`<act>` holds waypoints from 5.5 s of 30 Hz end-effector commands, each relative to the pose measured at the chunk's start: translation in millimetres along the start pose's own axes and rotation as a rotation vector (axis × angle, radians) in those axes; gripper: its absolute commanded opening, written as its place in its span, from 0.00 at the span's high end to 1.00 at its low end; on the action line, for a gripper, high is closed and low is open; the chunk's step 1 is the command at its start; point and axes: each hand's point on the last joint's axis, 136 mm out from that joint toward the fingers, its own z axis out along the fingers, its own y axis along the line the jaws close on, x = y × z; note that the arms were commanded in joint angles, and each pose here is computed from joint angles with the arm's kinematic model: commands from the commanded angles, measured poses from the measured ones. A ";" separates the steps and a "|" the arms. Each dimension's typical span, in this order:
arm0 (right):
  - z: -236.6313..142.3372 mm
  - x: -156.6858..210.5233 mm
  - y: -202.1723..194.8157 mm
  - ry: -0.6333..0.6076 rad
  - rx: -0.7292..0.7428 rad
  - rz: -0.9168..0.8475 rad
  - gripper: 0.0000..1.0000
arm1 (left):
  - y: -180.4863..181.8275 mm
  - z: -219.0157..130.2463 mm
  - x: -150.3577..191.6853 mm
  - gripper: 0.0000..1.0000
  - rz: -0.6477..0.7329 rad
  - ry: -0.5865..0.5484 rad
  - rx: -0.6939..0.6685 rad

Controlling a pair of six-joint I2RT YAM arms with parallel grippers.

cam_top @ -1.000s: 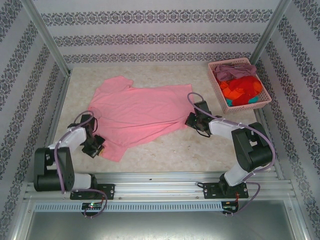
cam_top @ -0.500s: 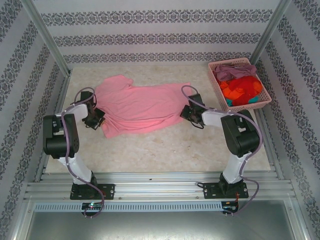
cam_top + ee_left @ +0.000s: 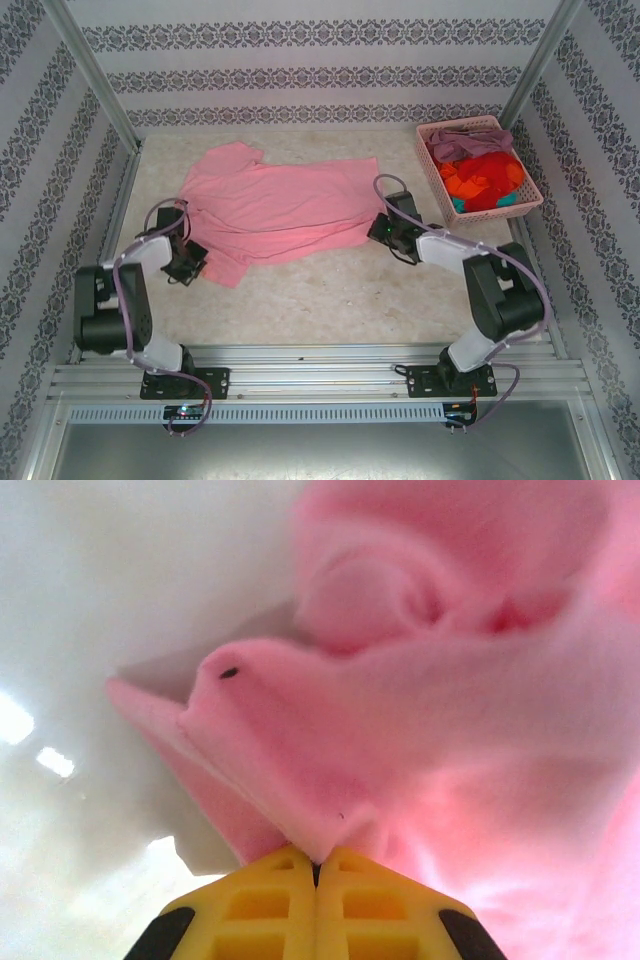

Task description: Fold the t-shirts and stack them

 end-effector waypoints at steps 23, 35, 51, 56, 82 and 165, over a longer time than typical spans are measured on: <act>-2.9 40.2 -25.1 0.077 0.078 -0.012 1.00 | 55.2 -25.4 19.8 0.58 -0.093 -0.034 -0.150; -11.0 37.5 -30.0 0.067 0.084 -0.006 1.00 | 73.3 16.0 36.2 0.74 -0.143 0.057 -0.212; -51.9 72.6 -69.8 0.067 0.164 0.053 1.00 | 75.1 -25.5 45.1 1.00 -0.154 -0.026 -0.100; -48.9 94.8 -85.3 0.111 0.199 0.094 1.00 | 70.8 -31.9 42.5 1.00 -0.159 -0.035 -0.089; -83.4 67.7 -58.0 0.018 0.123 0.065 1.00 | 43.2 -99.0 13.8 1.00 0.010 -0.170 -0.040; 21.4 -78.3 -12.9 -0.062 0.107 -0.060 1.00 | -126.3 -104.2 -120.5 1.00 0.568 -0.387 0.042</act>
